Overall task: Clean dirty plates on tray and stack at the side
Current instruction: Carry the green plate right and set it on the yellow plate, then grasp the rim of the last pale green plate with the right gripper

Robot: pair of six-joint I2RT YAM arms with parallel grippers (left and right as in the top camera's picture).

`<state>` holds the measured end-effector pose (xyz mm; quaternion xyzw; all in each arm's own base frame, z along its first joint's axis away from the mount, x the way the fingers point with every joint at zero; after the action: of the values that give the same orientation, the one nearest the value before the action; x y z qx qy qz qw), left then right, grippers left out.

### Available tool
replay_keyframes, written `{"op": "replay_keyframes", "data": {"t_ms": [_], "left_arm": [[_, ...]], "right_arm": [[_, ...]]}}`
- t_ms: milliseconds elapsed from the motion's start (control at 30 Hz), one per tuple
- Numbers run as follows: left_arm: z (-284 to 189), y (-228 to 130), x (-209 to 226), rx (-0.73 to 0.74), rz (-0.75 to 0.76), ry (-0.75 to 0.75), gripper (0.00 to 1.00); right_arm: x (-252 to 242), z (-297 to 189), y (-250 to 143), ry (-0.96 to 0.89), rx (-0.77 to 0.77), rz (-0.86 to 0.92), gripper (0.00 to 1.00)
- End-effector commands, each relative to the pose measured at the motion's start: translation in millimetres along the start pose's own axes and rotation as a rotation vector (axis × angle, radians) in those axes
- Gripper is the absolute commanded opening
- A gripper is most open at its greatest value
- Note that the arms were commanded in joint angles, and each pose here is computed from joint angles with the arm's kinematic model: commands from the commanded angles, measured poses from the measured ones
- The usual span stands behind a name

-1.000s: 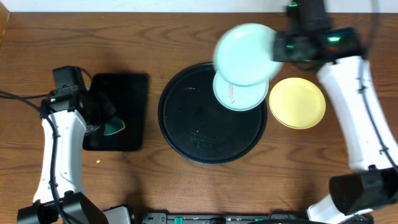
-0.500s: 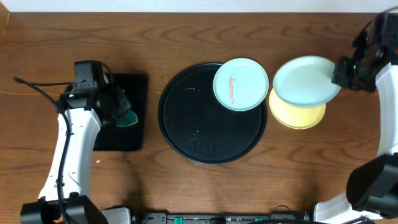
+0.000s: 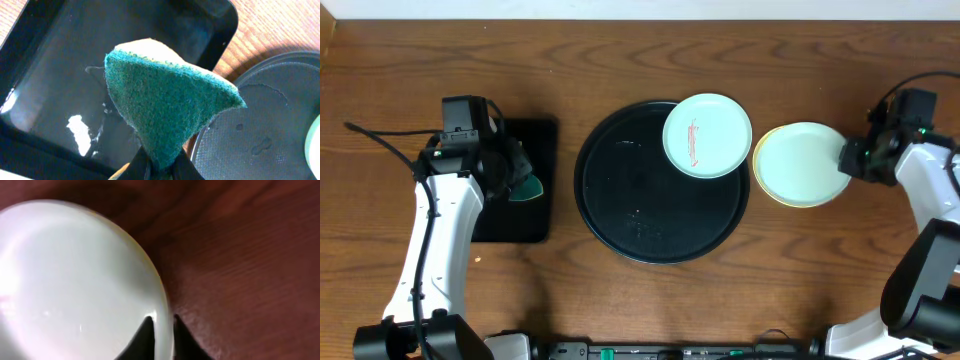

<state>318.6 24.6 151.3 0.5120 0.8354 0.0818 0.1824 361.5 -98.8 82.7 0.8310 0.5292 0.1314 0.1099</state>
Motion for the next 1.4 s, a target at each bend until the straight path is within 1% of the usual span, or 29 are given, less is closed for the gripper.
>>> {"op": "replay_keyframes", "data": {"t_ms": [0, 33, 167, 300, 400, 467, 500, 533, 700, 767, 933, 1067, 1200, 1300, 1333, 1367], "left_arm": [[-2, 2, -2, -0.010, 0.021, -0.003, 0.07], [-2, 3, -2, -0.010, 0.021, -0.003, 0.07], [-2, 2, -2, -0.007, 0.021, -0.002, 0.08], [-2, 1, -3, -0.005, 0.048, -0.002, 0.08], [-12, 5, -4, -0.007, 0.070, 0.015, 0.07], [-24, 12, -3, -0.024, 0.078, 0.064, 0.07], [-38, 18, -3, -0.045, 0.094, 0.106, 0.07], [-47, 22, -5, -0.055, 0.107, 0.121, 0.07], [-68, 26, -14, -0.062, 0.141, 0.121, 0.07], [-67, 23, -17, -0.046, 0.166, 0.127, 0.08], [-57, 19, -20, -0.011, 0.189, 0.134, 0.07], [-52, 19, -20, -0.001, 0.189, 0.137, 0.07], [-52, 20, -21, -0.003, 0.189, 0.136, 0.07], [-52, 21, -21, -0.006, 0.189, 0.135, 0.07], [-51, 21, -21, -0.008, 0.189, 0.134, 0.07], [-51, 21, -21, -0.008, 0.189, 0.134, 0.07]], "right_arm": [[3, 2, -2, 0.040, -0.010, -0.003, 0.19], [7, 1, 0, 0.067, -0.012, -0.003, 0.22], [31, -16, 15, 0.212, -0.028, -0.014, 0.29], [59, -44, 30, 0.292, -0.035, -0.077, 0.33], [92, -68, 37, 0.319, -0.050, -0.181, 0.36], [116, -79, 38, 0.336, -0.068, -0.246, 0.37], [135, -84, 37, 0.343, -0.084, -0.292, 0.38], [144, -84, 36, 0.349, -0.089, -0.313, 0.39], [183, -66, 22, 0.385, -0.062, -0.399, 0.39], [197, -38, 12, 0.364, -0.020, -0.443, 0.38], [199, 6, 0, 0.279, 0.040, -0.466, 0.37], [198, 24, -8, 0.266, 0.082, -0.467, 0.30], [197, 29, -9, 0.263, 0.093, -0.465, 0.15], [198, 29, -8, 0.266, 0.086, -0.458, 0.07], [199, 29, -8, 0.266, 0.086, -0.459, 0.02], [199, 29, -9, 0.266, 0.088, -0.459, 0.01]]}}
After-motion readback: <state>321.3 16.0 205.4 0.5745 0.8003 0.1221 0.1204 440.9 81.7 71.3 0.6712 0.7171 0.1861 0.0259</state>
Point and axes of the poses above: each gripper's point midway between its finger pads, its own z axis out along the fingers, its own x axis along the line the jaws close on, y = z × x, the point moved 3 cm from there along -z, back along the fingers, and after that the axes turned 5 degrees about z, right-handed, at the moved point
